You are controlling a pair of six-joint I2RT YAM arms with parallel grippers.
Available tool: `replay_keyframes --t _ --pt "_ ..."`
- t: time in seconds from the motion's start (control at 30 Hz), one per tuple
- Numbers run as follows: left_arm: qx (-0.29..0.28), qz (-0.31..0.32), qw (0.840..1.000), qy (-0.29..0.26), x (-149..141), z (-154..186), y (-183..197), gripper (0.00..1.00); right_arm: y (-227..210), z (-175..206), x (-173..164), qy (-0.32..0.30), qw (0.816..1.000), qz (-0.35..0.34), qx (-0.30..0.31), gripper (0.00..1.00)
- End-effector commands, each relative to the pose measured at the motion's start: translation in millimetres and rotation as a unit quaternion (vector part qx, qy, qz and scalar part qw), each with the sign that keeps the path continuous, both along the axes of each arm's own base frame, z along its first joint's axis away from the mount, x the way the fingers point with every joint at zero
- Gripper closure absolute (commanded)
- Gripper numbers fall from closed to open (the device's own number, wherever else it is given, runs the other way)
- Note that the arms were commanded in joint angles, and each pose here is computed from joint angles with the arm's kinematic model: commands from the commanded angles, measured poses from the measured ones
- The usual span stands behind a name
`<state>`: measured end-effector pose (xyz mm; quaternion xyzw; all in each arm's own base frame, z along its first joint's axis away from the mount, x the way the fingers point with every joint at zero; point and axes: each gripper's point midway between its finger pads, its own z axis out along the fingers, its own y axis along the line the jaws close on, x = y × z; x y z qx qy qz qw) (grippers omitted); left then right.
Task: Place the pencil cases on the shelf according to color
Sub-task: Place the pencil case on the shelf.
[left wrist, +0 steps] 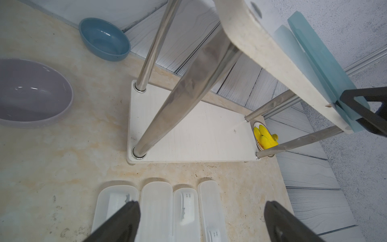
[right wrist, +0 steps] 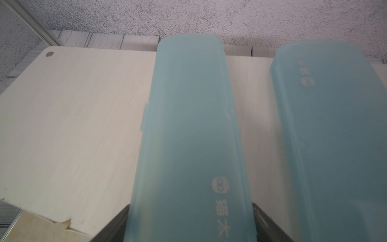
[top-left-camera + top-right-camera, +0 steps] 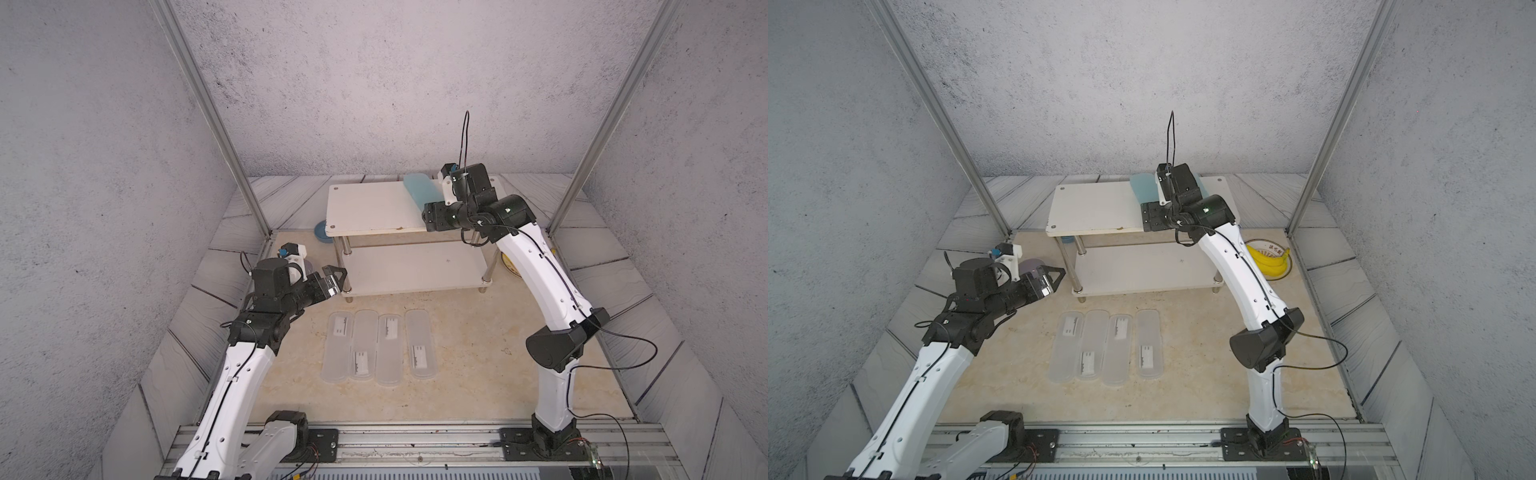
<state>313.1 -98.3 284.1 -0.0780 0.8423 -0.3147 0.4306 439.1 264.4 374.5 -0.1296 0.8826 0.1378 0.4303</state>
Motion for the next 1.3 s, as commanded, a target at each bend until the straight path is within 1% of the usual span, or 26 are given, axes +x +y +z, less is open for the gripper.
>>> replay_keyframes --t 0.0,0.13,0.23,0.3,0.37,0.5,0.6,0.77,0.9,0.93,1.0,1.1,1.17,1.2,1.27 --pt "0.000 -0.003 1.000 -0.007 0.6 0.0 -1.7 0.01 -4.3 9.7 -13.5 0.003 1.000 0.005 0.010 0.17" --pt "0.000 -0.003 1.000 -0.006 0.1 -1.3 -1.7 0.01 -6.6 9.6 -18.6 0.009 1.000 0.004 0.011 0.16" --pt "0.001 -0.002 1.000 -0.007 0.0 -0.4 -1.2 0.01 -6.7 7.9 -23.3 0.011 1.000 0.007 0.013 0.12" --pt "0.001 -0.002 1.000 -0.006 -0.1 -1.6 -1.2 0.01 -6.3 9.2 -24.8 0.009 1.000 0.009 0.019 0.09" --pt "0.003 0.000 1.000 -0.007 0.0 -1.1 -0.6 0.01 -5.7 11.7 -26.2 0.006 1.000 0.012 0.024 0.00" --pt "0.004 -0.001 1.000 -0.005 -0.6 -2.6 -0.5 0.01 -4.1 21.5 -25.6 -0.008 0.999 0.016 0.033 0.00" --pt "0.004 0.000 1.000 -0.005 -1.1 -1.8 -0.3 0.01 -3.3 39.1 -23.1 -0.036 0.998 0.021 0.038 0.00" --pt "0.012 0.005 1.000 -0.006 -2.2 -2.0 2.5 0.01 -5.5 85.7 -25.5 -0.106 0.992 0.036 0.050 0.00" --pt "0.025 0.010 1.000 -0.008 -4.1 -3.4 6.3 0.01 -17.3 120.9 -38.3 -0.155 0.986 0.034 0.058 0.01" --pt "0.028 0.010 1.000 -0.007 -4.7 -4.9 6.8 0.01 -22.9 126.8 -42.1 -0.161 0.985 0.027 0.058 0.02" --pt "0.033 0.011 0.999 -0.006 -5.5 -7.3 7.8 0.01 -36.4 130.7 -48.2 -0.164 0.985 0.007 0.049 0.11" --pt "0.033 0.009 0.999 0.001 -6.6 -11.9 7.1 0.01 -62.6 120.2 -54.2 -0.149 0.988 -0.040 0.008 0.35" --pt "0.031 0.004 1.000 0.000 -7.8 -11.7 5.7 0.01 -86.5 109.1 -54.0 -0.137 0.987 -0.081 -0.033 0.38" --pt "0.031 0.003 1.000 0.001 -7.9 -11.9 5.4 0.01 -98.9 104.4 -53.4 -0.129 0.986 -0.095 -0.042 0.41" --pt "0.032 0.001 0.999 -0.001 -8.6 -10.4 5.2 0.01 -120.5 93.4 -49.6 -0.097 0.989 -0.114 -0.022 0.47"
